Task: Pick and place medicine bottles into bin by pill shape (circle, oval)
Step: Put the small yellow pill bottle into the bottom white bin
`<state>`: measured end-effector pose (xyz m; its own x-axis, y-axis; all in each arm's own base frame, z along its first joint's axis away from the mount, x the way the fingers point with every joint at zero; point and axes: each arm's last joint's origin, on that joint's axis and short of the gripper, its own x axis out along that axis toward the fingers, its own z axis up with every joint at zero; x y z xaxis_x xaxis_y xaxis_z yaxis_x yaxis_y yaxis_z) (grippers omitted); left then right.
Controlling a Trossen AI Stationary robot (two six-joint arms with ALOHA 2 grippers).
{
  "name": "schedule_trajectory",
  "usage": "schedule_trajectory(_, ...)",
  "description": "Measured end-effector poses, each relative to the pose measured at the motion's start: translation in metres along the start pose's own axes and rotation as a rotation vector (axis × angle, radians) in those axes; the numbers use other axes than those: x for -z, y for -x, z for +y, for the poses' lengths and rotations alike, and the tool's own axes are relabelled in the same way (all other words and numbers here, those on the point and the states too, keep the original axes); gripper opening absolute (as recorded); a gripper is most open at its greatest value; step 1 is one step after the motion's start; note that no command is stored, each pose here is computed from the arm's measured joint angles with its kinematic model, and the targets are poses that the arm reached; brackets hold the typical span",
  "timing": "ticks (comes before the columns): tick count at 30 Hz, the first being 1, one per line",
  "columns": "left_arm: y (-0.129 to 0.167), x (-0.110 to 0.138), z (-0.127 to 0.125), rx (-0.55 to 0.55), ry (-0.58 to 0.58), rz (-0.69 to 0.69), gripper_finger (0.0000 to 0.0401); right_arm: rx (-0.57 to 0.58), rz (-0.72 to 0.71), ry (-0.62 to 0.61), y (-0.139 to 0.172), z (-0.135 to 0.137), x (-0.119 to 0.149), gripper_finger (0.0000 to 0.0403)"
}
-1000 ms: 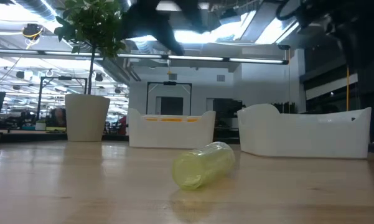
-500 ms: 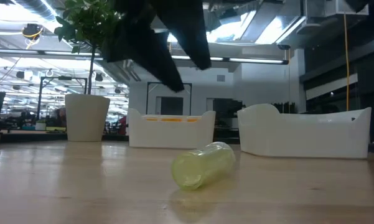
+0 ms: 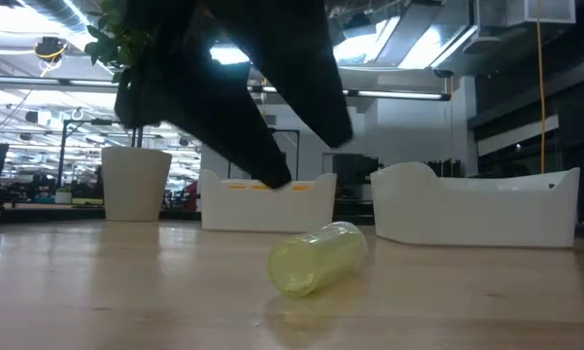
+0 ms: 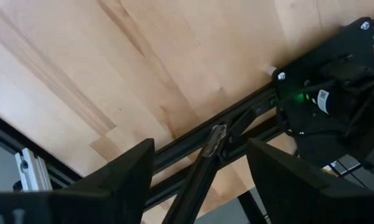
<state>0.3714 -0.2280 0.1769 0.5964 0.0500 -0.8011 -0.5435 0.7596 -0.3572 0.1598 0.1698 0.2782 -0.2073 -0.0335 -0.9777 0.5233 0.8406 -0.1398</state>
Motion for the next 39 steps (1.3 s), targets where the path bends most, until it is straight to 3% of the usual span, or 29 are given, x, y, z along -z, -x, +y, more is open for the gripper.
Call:
schedule_trajectory(13,-0.035,0.012,0.009,-0.070,0.020,-0.012,0.0195,-0.005,-0.064,0.025,-0.001,0.003,0.003,0.0256)
schedule_trajectory(34,-0.041,0.004,0.019,-0.115,-0.090,0.051,0.0194,0.022,-0.192,0.030,0.000,0.002,-0.001,0.0256)
schedule_trajectory(39,-0.042,0.000,0.023,-0.127,-0.129,0.093,0.0171,0.018,-0.231,0.028,0.000,0.003,-0.002,0.0256)
